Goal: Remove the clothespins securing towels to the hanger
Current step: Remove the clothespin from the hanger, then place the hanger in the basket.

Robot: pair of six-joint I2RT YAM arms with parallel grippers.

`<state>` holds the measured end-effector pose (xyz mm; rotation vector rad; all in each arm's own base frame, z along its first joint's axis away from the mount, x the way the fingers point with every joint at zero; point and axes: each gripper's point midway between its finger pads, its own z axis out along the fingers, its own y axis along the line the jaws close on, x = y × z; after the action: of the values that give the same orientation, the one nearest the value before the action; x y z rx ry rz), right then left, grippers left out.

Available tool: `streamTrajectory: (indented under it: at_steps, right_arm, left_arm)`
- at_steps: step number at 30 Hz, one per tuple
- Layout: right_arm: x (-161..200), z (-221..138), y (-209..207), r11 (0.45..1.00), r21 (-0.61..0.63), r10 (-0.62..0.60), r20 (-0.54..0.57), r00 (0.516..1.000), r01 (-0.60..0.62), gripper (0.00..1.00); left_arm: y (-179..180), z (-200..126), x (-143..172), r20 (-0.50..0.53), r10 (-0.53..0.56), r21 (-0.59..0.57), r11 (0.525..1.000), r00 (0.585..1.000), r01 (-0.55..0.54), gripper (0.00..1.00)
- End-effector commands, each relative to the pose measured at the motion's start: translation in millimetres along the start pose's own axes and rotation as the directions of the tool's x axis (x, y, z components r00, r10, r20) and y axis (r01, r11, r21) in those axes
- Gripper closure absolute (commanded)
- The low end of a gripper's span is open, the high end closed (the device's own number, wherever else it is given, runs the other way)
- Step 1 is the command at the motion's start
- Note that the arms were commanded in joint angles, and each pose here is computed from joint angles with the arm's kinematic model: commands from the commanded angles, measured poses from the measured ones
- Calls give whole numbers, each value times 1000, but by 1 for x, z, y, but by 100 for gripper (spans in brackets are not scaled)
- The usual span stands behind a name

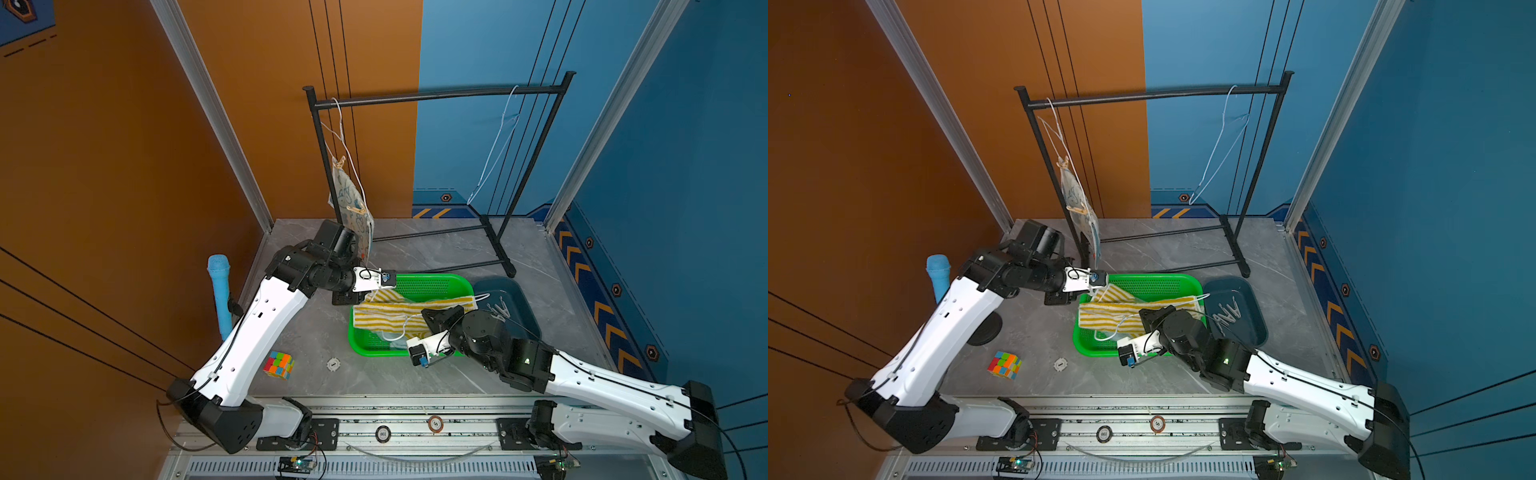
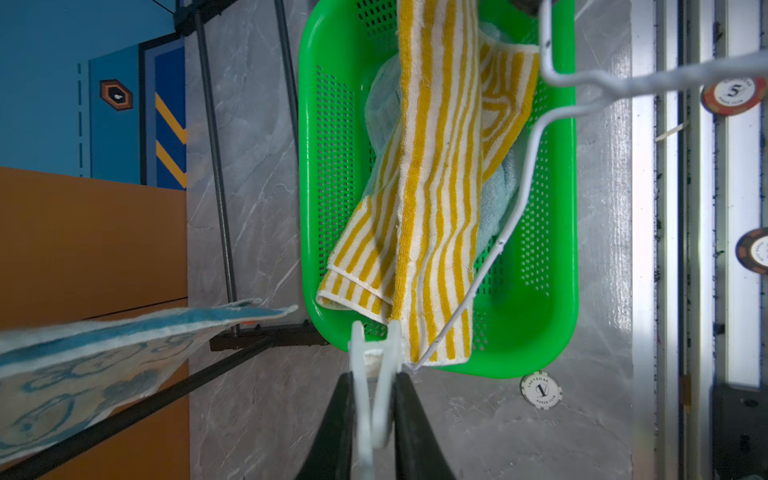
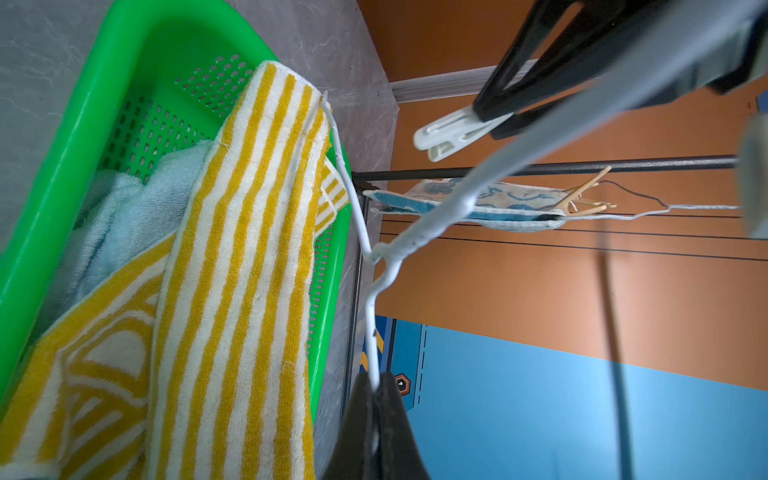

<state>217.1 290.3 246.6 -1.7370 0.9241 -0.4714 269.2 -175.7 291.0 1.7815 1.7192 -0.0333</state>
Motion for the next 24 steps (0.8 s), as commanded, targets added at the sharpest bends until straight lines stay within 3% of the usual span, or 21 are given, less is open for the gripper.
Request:
streamTrajectory:
  at_steps: [1, 3, 8, 14, 19, 24]
  right_arm:
    - [9, 9, 6, 999, 7, 48, -42, 998, -48, 100]
    - [12, 12, 16, 998, -23, 51, -60, 997, -52, 97]
    - [23, 8, 37, 991, -104, 70, -109, 992, -81, 74]
    - [36, -7, 45, 983, -141, 96, -170, 981, -120, 43]
    - [54, -23, 43, 980, -144, 93, -259, 961, -134, 24]
    - [71, -37, 28, 986, -93, 103, -336, 936, -141, 10]
  left_arm:
    - [13, -12, -18, 174, -110, -90, 988, 979, 127, 100]
    - [17, -19, -20, 253, -150, -130, 974, 956, 187, 100]
    - [28, -28, -19, 437, -261, -182, 911, 861, 369, 100]
    - [37, -30, -16, 645, -350, -130, 826, 679, 549, 100]
    - [39, -22, -14, 691, -421, -53, 782, 588, 621, 100]
    - [39, -14, -15, 708, -458, 7, 766, 538, 643, 100]
